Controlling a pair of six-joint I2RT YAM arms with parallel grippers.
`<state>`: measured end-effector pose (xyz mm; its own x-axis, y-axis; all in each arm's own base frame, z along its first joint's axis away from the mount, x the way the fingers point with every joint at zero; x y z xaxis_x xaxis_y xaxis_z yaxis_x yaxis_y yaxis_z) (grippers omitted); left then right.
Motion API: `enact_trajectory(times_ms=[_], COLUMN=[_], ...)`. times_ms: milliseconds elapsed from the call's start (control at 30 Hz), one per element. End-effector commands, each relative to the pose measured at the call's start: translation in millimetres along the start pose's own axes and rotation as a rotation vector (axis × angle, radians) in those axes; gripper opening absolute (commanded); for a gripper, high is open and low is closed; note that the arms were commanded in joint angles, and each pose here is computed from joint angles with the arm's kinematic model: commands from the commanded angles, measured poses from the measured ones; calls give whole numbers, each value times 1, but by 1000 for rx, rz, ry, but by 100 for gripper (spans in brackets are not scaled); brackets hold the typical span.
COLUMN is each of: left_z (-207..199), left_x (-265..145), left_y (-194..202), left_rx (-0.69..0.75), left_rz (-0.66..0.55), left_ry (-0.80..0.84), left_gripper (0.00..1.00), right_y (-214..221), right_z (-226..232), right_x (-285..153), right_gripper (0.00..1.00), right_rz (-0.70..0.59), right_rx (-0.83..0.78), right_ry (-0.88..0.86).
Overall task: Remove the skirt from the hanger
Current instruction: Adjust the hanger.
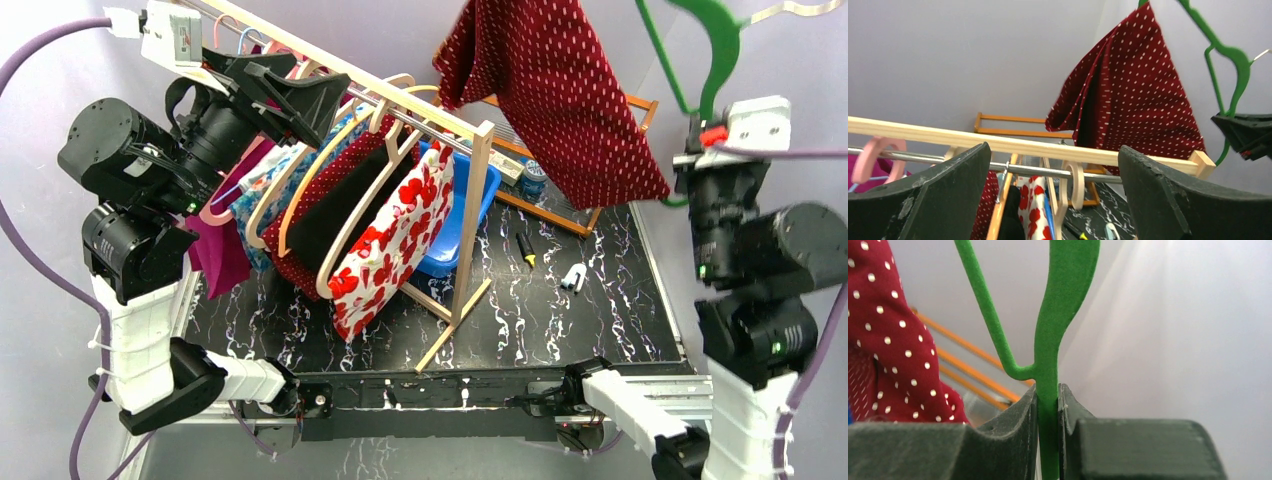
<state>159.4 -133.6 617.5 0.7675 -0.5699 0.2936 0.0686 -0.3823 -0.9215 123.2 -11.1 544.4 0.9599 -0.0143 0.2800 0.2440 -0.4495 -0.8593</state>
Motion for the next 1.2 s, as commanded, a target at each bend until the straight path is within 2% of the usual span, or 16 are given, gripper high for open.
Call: enact_trajectory(times_ms=[0,300,433,533,733,900,1167], left_z=[6,9,5,5,4,-12,-47], left_x=[9,45,55,59,80,97,110], left_y=[-14,-13,-10,-5,0,2,24], left_rx=[78,136,100,71,35,-21,-220], left_rz=[-65,-109,-112,-124,-149,-169,-54], left_ry=[-58,-61,-32,-26,-16,133,470], left_gripper=[98,98,98,98,98,98,98], right_y=[-69,-89,-88,-86,-95,-92,-60], right_z=[-11,32,39,39,37,45,47], right_x=[50,125,150,156,147,151,156], right_gripper=[0,0,0,0,0,0,0], right_rz=[-297,-426,-380,-345,-421,-460,-272], right_rx=[117,233,278,276,315,227,237], right_ry=[61,-83,-60,-46,-64,-111,-13])
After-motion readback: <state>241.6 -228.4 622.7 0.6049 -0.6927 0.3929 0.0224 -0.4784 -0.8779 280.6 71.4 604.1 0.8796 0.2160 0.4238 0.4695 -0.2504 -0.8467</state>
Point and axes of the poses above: each gripper's point midway between its finger pads, its own x axis out along the fingers, its own z axis along the line the jaws close on, y = z × x, the point moved 8 cm from there along -x, back along the fingers, and after that the axes turned 3 degrees about -x, right-handed, at the moved point
